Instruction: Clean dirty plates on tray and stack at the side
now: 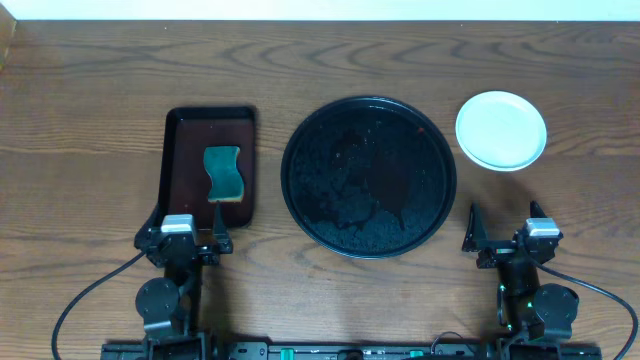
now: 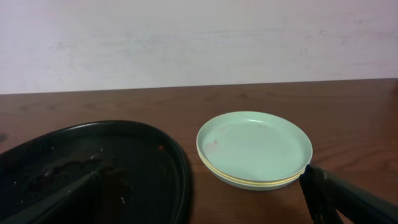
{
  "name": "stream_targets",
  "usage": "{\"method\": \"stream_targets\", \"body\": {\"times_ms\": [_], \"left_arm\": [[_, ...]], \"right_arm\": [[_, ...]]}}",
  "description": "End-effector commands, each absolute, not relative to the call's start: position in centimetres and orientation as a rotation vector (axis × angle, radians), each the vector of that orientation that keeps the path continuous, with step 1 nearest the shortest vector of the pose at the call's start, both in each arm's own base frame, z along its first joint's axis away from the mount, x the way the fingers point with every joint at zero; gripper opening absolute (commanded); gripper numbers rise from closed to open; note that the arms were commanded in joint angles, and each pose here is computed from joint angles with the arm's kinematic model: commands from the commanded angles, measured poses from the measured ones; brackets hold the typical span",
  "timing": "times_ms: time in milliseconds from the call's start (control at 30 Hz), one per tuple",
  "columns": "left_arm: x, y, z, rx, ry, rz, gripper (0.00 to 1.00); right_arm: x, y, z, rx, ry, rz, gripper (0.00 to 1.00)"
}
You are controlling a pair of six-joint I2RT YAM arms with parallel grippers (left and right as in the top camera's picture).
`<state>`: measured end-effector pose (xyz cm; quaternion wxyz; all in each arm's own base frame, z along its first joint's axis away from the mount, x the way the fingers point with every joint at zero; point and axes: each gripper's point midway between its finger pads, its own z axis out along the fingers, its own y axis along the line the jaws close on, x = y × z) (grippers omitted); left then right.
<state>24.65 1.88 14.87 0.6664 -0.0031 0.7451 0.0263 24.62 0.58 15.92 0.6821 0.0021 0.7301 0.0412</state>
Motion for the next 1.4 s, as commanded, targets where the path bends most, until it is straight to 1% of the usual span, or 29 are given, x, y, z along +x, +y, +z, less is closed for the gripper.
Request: {"method": "stream_targets", "body": {"times_ms": [0, 533, 967, 1200, 1367], "left_arm": [[24.4, 1.3, 14.0, 0.032, 1.712, 0.055, 1.00], [24.4, -1.2, 14.0, 0.119, 1.709, -0.022, 1.00], [24.4, -1.1, 14.0, 0.112, 1.709, -0.015, 1.00], [24.4, 0.9, 13.7, -0.020, 1.725, 0.047, 1.00], [24.4, 0.9, 13.7, -0.018, 1.726, 0.045, 1.00]], "right_arm": [[24.6, 0.3, 15.9, 0.007, 1.638, 0.071, 0.99], [24.6, 0.3, 15.8, 0.007, 1.638, 0.071, 0.99], [24.6, 0.3, 15.8, 0.007, 1.639, 0.071, 0.99], [24.6, 0.3, 15.8, 0.007, 1.639, 0.071, 0.99], [24.6, 0.3, 15.8, 0.007, 1.639, 0.072, 0.99]]}}
